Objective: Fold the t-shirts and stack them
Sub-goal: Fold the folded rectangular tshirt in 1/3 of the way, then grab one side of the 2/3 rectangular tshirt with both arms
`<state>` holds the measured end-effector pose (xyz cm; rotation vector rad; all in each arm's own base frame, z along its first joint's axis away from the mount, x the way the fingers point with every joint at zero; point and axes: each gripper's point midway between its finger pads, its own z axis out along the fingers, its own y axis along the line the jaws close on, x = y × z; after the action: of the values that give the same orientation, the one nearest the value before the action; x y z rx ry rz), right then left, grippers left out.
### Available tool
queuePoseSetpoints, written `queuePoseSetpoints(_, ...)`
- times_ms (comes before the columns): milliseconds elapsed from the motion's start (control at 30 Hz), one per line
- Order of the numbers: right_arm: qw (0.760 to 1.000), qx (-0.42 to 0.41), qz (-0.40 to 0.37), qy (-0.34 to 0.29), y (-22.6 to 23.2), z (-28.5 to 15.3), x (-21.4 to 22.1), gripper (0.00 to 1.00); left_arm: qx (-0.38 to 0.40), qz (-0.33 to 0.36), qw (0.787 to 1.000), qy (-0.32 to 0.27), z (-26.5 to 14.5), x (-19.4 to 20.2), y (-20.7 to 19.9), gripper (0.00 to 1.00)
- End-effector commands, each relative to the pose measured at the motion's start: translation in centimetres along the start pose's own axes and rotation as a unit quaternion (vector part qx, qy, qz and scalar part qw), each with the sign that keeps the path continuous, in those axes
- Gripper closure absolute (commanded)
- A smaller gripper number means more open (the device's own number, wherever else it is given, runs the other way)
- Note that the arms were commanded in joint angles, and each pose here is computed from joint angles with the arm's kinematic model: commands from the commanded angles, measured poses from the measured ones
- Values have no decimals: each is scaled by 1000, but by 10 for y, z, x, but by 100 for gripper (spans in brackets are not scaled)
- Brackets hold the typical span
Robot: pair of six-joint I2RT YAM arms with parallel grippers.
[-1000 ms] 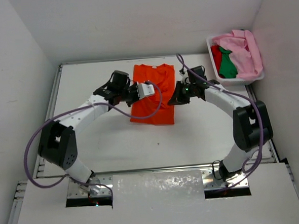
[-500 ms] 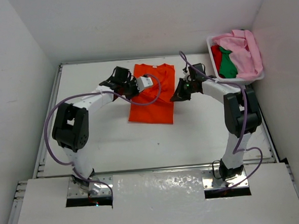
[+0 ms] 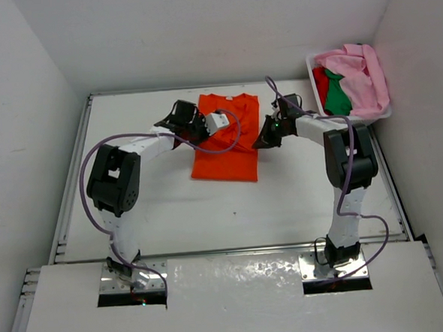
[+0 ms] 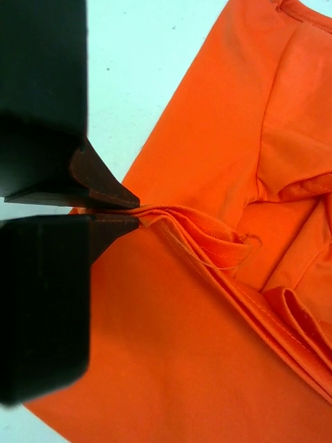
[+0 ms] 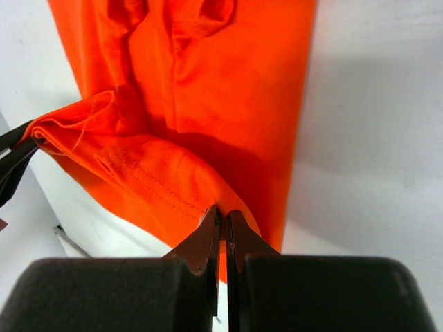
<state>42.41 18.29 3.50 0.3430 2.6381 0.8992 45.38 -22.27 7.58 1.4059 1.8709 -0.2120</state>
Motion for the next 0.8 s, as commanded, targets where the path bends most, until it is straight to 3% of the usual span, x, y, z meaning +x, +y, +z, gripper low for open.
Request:
queuePoseSetpoints(0,1000,3,-6,-28,1,1,-22,100,-43,6,999,-28,1,-17,27,94)
queuePoseSetpoints(67,999,16,0,-32,-9,4,-25,99,-45,10,999,-23,7,-12,28,80)
queuePoseSetpoints(233,996,49,-35,-67,-21,4,-52,70,-82,-2,997,1,17,-2,48,67)
queuePoseSetpoints(300,993,72,-61,-72,-30,3,-62,65,-102,-14,995,10,16,-3,61,62)
queuePoseSetpoints(533,965,123,-170,-157,-12,-55,-113,67,-197,-25,980,15,-16,-14,130,57)
queuePoseSetpoints(633,960,117,-187,-175,-2,-71,-99,85,-194,-24,981,13,-32,-23,140,57)
queuePoseSetpoints(700,963,88,-202,-156,12,-63,-72,93,-120,5,993,3,-36,-31,110,58)
queuePoseSetpoints(733,963,70,-210,-151,21,-57,-65,93,-61,40,997,16,-41,-23,81,58)
queuePoseSetpoints(767,966,41,-220,-129,32,-50,-51,93,11,65,998,-6,-38,-30,47,58)
